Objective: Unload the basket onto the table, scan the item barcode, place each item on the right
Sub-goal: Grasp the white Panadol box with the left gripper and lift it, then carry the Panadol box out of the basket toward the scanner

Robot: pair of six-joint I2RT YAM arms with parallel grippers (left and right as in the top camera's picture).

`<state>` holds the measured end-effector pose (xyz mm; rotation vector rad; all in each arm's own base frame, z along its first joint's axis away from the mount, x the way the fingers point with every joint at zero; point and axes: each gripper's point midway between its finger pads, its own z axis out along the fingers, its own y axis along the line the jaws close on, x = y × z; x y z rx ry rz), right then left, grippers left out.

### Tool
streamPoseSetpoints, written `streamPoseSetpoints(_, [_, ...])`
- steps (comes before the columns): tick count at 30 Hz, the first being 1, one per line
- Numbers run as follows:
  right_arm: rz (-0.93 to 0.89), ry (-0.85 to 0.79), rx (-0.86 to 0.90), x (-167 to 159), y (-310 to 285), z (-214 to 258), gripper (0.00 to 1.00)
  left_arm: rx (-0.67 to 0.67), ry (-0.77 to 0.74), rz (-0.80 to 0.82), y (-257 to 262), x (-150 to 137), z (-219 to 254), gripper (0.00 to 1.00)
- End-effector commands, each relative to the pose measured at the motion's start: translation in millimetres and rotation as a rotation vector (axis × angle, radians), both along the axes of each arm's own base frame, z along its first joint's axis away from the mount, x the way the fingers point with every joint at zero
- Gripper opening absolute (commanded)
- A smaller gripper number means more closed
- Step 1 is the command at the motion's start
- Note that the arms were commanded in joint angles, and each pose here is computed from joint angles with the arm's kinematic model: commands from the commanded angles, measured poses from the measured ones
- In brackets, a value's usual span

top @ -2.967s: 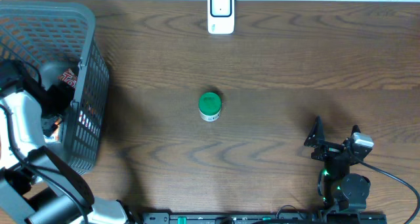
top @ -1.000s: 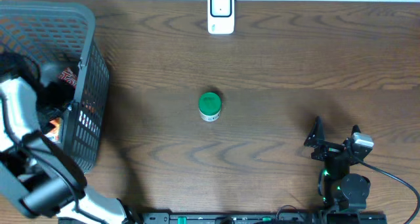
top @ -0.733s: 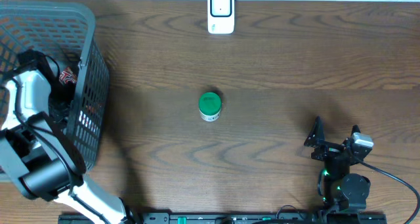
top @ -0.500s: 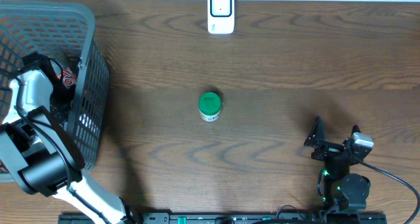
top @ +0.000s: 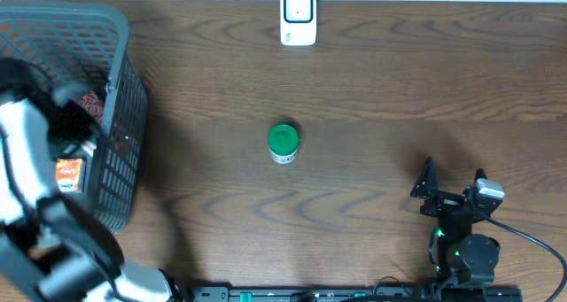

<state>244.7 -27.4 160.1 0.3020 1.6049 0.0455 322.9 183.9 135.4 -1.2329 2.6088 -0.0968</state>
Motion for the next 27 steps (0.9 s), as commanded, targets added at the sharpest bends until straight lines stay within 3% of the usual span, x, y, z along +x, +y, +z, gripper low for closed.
streamPoseSetpoints(1, [0.000,0.007,-0.013,0,0,-1,0.99,0.117,-0.183,0.063,13,-9,78,0.13])
streamPoseSetpoints(4, [0.000,0.007,-0.013,0,0,-2,0.99,0.165,-0.320,0.111,9,-22,127,0.13])
streamPoseSetpoints(7, [0.000,0.007,-0.013,0,0,-1,0.99,0.139,-0.539,0.034,-26,-28,183,0.22])
streamPoseSetpoints(9, [0.000,0.007,-0.013,0,0,-1,0.99,0.039,-0.722,-0.061,-69,-32,224,0.22])
streamPoseSetpoints(14, [0.000,0.007,-0.013,0,0,-1,0.99,-0.155,-0.935,-0.270,-141,-39,275,0.22])
streamPoseSetpoints(21, [0.000,0.007,-0.013,0,0,-1,0.99,-0.354,-0.888,-0.519,-219,-32,262,0.13])
streamPoseSetpoints(27, [0.000,0.007,-0.013,0,0,-1,0.99,-0.488,-0.677,-0.683,-281,-9,203,0.13])
